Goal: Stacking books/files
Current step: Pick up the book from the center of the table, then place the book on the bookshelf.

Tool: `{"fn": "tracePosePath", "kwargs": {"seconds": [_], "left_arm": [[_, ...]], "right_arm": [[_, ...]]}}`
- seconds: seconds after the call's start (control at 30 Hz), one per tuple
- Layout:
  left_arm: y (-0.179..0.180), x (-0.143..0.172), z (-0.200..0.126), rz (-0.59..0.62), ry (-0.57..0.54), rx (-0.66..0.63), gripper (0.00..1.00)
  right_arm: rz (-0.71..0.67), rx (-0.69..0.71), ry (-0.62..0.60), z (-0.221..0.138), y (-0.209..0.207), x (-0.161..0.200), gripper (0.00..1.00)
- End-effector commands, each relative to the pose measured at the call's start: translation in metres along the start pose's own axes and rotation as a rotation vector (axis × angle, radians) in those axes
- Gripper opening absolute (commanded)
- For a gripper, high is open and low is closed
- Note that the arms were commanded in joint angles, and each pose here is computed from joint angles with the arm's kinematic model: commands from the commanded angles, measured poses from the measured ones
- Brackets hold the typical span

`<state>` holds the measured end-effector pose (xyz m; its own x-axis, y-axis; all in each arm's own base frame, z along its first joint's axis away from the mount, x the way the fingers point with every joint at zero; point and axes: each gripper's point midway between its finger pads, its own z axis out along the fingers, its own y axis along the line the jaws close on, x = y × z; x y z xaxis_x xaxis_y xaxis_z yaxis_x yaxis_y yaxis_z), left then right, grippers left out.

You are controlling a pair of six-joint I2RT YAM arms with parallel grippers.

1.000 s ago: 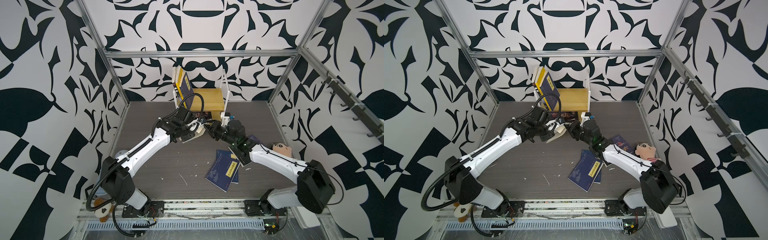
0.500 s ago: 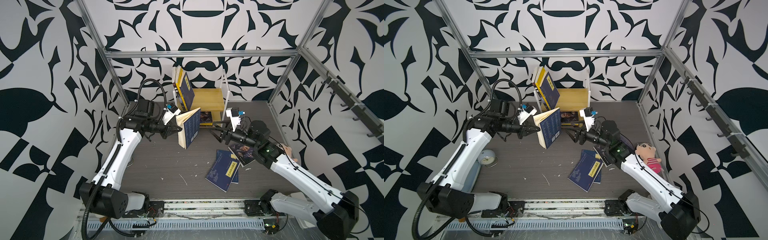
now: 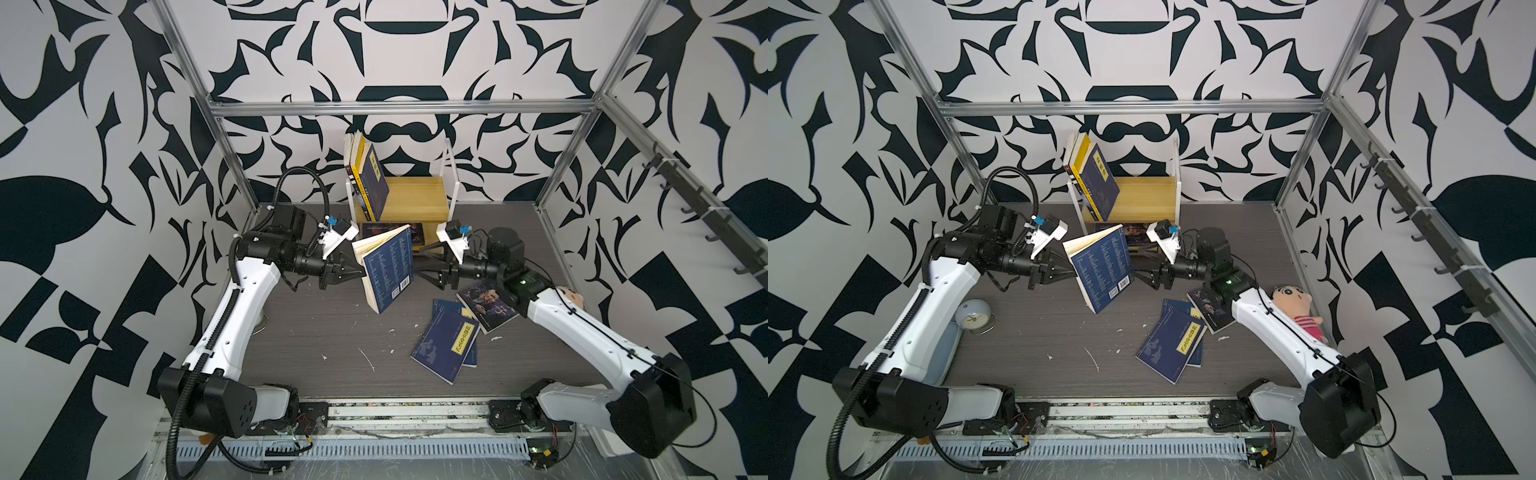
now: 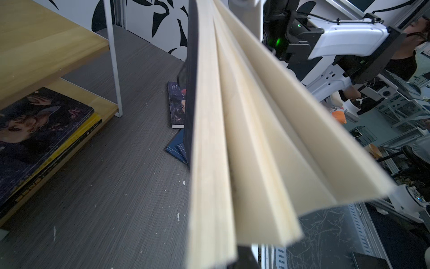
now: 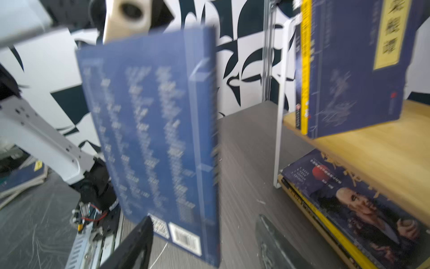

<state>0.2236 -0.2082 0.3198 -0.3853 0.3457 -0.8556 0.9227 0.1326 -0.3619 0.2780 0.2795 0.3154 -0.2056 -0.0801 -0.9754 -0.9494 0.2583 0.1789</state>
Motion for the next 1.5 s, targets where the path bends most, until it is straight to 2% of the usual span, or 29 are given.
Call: {"fn": "tracePosePath", "kwargs": {"seconds": [0.0, 0.23, 0.37, 0.4, 0.43, 0.47, 0.5, 0.57, 0.6, 0.63, 0.67, 0.7, 0.83, 0.97, 1.03, 1.2, 1.37, 1.47], "left_arm": [[-0.018, -0.004, -0.001, 0.015, -0.022, 0.069, 0.0], [-0.02, -0.008, -0.002, 0.031, -0.029, 0.075, 0.0], [-0.02, -0.008, -0.002, 0.037, -0.029, 0.076, 0.0], [-0.02, -0.008, -0.002, 0.041, -0.028, 0.074, 0.0], [-0.019, -0.007, -0.002, 0.049, -0.023, 0.067, 0.0], [-0.018, -0.006, -0.002, 0.055, -0.018, 0.056, 0.03], [-0.016, -0.006, -0.003, 0.063, -0.013, 0.042, 0.16], [-0.009, -0.005, -0.008, 0.079, -0.002, -0.012, 0.46], [-0.001, -0.004, -0.012, 0.07, 0.006, -0.058, 0.53], [0.013, -0.004, -0.017, 0.056, 0.013, -0.136, 0.73], [0.028, -0.002, -0.024, 0.038, 0.02, -0.216, 0.96], [0.043, 0.002, -0.03, 0.019, 0.036, -0.291, 1.0], [0.09, 0.015, -0.068, -0.027, 0.078, -0.62, 1.0], [0.133, 0.029, -0.105, -0.148, 0.044, -0.882, 1.0], [0.145, 0.038, -0.114, -0.19, 0.035, -0.952, 1.0], [0.168, 0.054, -0.14, -0.301, -0.028, -1.081, 1.0], [0.175, 0.058, -0.161, -0.409, -0.156, -1.126, 1.0], [0.175, 0.059, -0.167, -0.428, -0.18, -1.135, 1.0]], "right_arm": [[-0.074, -0.186, -0.078, -0.002, 0.028, -0.043, 0.71], [0.0, -0.329, -0.118, 0.011, 0.029, -0.051, 0.67], [0.016, -0.385, -0.109, 0.022, 0.035, -0.052, 0.55], [0.015, -0.4, -0.104, 0.023, 0.038, -0.052, 0.49], [0.018, -0.413, -0.098, 0.024, 0.039, -0.051, 0.34], [0.018, -0.431, -0.092, 0.023, 0.041, -0.051, 0.12], [0.01, -0.44, -0.091, 0.022, 0.042, -0.051, 0.0], [0.015, -0.411, -0.098, 0.019, 0.036, -0.051, 0.0], [0.013, -0.394, -0.104, 0.017, 0.033, -0.052, 0.0], [0.013, -0.363, -0.114, 0.014, 0.028, -0.054, 0.0], [0.012, -0.317, -0.125, 0.011, 0.021, -0.055, 0.0], [0.015, -0.266, -0.133, 0.008, 0.013, -0.056, 0.0], [-0.015, -0.004, -0.136, -0.003, -0.015, -0.061, 0.0], [0.013, 0.353, -0.235, -0.027, -0.057, -0.087, 0.0], [-0.011, 0.513, -0.28, -0.038, -0.069, -0.099, 0.0], [-0.213, 0.836, -0.34, -0.039, -0.067, -0.137, 0.0], [-0.193, 1.111, -0.467, -0.041, -0.097, -0.158, 0.0], [-0.191, 1.192, -0.512, -0.033, -0.114, -0.162, 0.0]]}}
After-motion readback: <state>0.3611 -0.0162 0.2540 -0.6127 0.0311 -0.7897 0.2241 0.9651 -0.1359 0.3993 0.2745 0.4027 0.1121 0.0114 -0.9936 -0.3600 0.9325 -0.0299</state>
